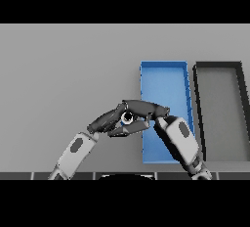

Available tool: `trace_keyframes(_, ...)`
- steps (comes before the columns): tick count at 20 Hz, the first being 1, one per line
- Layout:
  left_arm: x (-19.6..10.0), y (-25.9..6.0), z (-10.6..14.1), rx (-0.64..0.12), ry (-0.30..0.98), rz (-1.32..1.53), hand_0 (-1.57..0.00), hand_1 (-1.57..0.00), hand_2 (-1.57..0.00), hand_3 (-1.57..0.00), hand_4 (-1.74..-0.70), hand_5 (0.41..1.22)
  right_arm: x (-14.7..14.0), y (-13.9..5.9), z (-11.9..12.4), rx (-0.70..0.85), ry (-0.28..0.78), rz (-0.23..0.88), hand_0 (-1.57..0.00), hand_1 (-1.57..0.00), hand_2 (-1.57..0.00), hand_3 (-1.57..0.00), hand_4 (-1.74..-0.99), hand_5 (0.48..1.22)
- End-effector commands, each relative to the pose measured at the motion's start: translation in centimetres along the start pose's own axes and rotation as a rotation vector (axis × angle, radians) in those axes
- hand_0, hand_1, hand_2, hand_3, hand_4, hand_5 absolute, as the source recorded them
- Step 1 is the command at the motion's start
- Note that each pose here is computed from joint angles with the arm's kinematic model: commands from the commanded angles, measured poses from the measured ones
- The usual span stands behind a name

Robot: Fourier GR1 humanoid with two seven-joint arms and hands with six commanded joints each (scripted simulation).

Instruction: Pick up the blue pipe and place it into the blue bin.

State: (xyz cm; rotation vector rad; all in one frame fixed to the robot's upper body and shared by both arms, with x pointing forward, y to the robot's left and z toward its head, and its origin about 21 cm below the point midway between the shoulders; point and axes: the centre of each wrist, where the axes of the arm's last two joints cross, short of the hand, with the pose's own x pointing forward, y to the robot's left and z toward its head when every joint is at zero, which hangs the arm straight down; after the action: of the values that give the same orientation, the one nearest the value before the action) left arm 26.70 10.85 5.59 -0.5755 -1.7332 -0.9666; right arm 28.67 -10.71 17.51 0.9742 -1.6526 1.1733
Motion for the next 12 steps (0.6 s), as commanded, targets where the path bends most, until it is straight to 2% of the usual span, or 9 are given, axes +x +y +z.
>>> trace_keyframes(1, -0.01, -0.30, -0.01, -0.004, 0.001, -0.015, -0.43, -0.41, -0.39, -0.39, -1.07, 1.150, 0.19, -0.19, 0.03, -0.008, 0.011, 0.010, -1.56, -1.56, -1.56, -1.56, -1.487, 1.211)
trace_keyframes(3, -0.03, -0.31, -0.09, 0.008, 0.035, -0.051, -0.27, -0.26, -0.25, -0.25, -0.95, 0.972, -0.25, -0.11, 0.13, -0.007, -0.010, 0.004, -1.57, -1.57, -1.57, -1.56, -1.488, 1.214)
trace_keyframes(6, -0.22, 0.00, -0.11, 0.016, 0.082, -0.042, -0.14, -0.13, -0.13, -0.13, -0.88, 0.781, 0.10, -0.01, -0.15, -0.019, -0.042, 0.008, -1.57, -1.57, -1.57, -1.57, -1.488, 1.218)
trace_keyframes(8, -0.57, -0.35, 0.18, 0.036, 0.094, 0.005, -0.09, -0.08, -0.08, -0.08, -0.87, 0.697, -0.17, 0.13, 0.00, -0.029, -0.042, 0.014, -1.57, -1.57, -1.57, -1.57, -1.487, 1.219)
trace_keyframes(10, -0.90, -0.17, 0.08, 0.050, 0.143, 0.027, -0.06, -0.05, -0.05, -0.05, -0.88, 0.654, -0.45, -0.16, 0.30, -0.033, -0.050, 0.019, -1.57, -1.57, -1.57, -1.57, -1.488, 1.220)
trace_keyframes(12, -0.74, -0.44, 0.20, 0.060, 0.166, 0.048, -0.04, -0.03, -0.03, -0.03, -0.89, 0.625, -0.51, 0.17, -0.08, -0.032, -0.063, -0.035, -1.57, -1.57, -1.57, -1.57, -1.489, 1.220)
